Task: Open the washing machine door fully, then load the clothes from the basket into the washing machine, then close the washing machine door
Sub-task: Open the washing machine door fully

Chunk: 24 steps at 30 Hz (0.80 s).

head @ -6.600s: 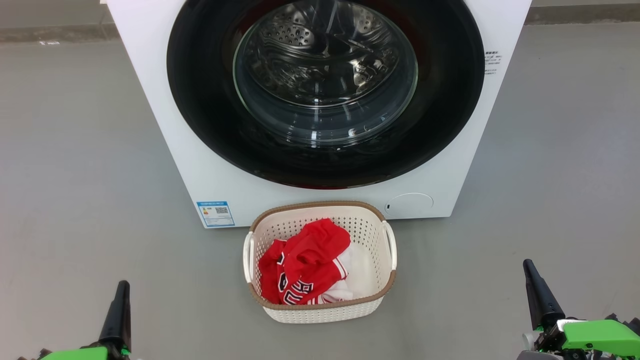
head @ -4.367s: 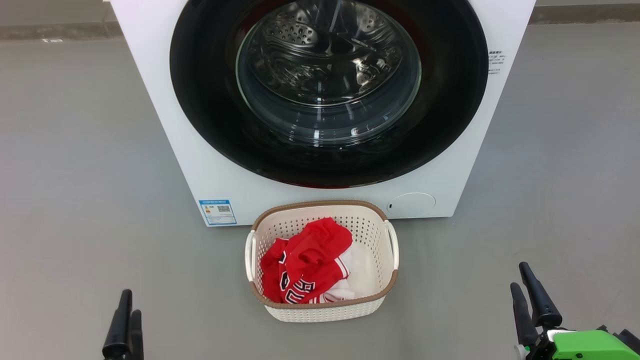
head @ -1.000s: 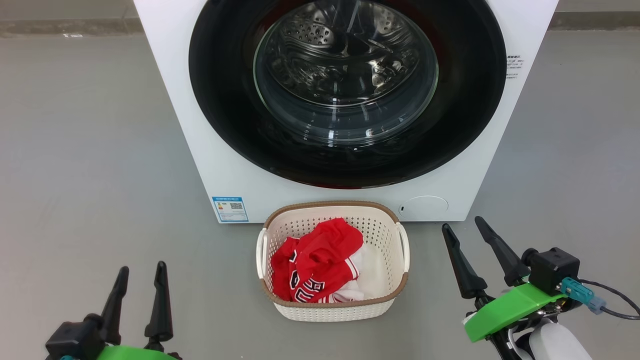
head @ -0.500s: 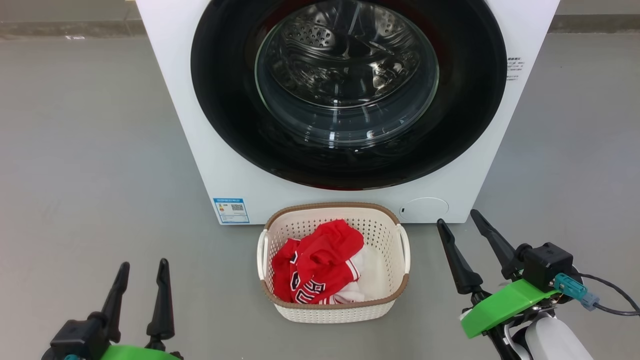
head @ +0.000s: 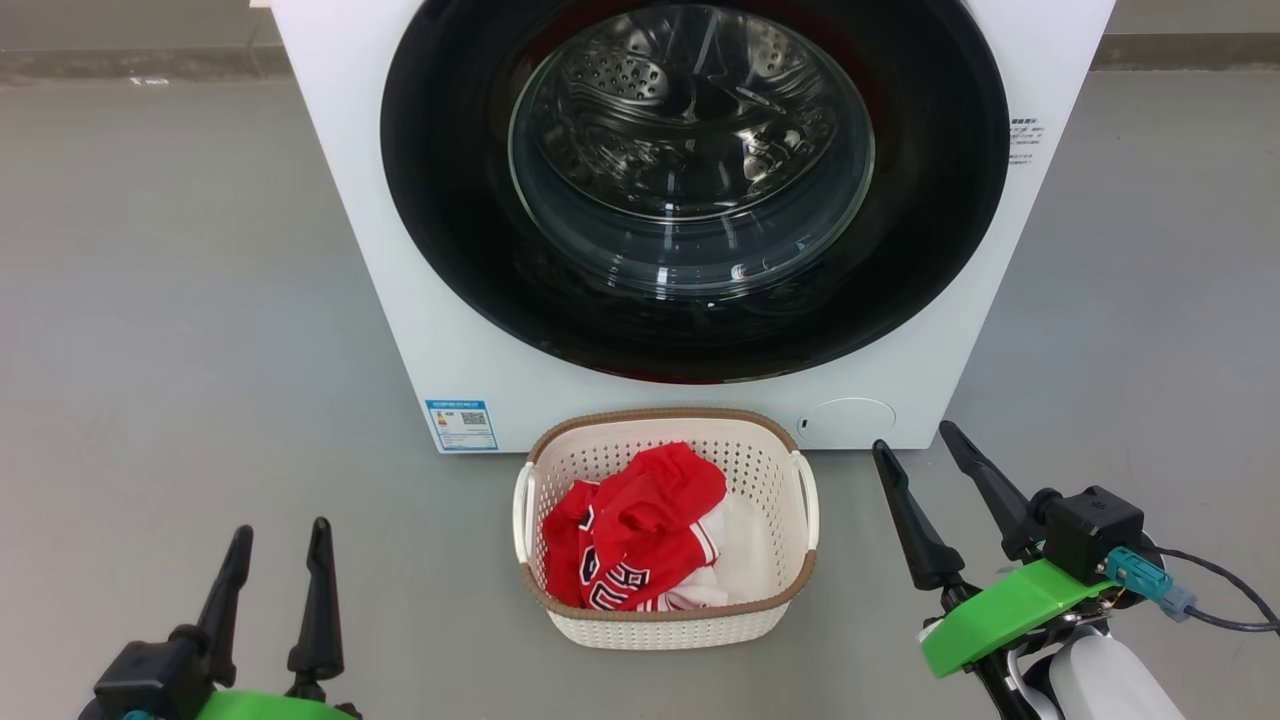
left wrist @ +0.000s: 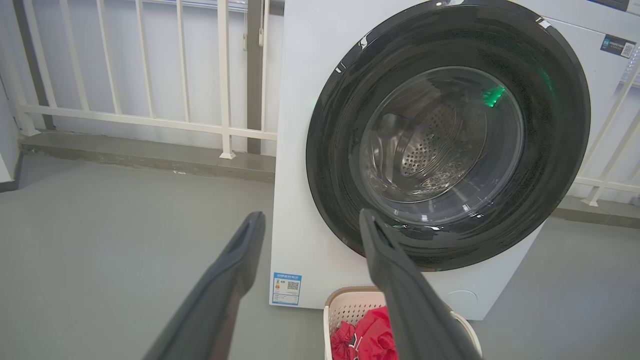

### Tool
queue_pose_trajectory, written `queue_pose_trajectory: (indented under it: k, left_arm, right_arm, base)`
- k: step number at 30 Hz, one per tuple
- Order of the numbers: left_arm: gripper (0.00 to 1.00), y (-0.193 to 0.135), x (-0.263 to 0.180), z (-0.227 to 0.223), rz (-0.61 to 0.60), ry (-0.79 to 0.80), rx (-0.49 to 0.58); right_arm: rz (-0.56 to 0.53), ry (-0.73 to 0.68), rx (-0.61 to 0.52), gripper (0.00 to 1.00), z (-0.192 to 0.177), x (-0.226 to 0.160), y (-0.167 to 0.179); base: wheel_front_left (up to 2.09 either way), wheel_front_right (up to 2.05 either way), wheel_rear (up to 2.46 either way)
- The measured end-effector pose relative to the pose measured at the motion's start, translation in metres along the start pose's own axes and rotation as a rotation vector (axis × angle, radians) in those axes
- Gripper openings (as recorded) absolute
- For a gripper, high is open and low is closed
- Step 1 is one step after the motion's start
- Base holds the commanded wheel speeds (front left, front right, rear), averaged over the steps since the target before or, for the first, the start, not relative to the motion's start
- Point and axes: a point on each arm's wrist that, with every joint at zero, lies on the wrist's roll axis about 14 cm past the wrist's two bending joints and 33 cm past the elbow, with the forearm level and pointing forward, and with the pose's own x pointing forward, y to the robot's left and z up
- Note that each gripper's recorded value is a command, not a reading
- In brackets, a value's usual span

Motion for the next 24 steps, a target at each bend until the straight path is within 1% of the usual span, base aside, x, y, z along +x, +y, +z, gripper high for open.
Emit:
queue_pose_trajectory:
  k: [19,24]
  left_arm:
    - [1.0,0.0026,-0.0025,-0.0097,0.008,0.031,0.002]
    - [1.0,0.0031,-0.002,-0.0095,0.006,0.032,0.027]
  right_arm:
    - [-0.001,-0.001,0.002,1.0,0.0003,-0.0001,-0.0002]
    - [-0.001,0.001,0.003,1.0,-0.0006,0.0002,-0.0004]
  base:
    - [0.0,0.0,0.0]
    - [0.05,0.05,-0.09]
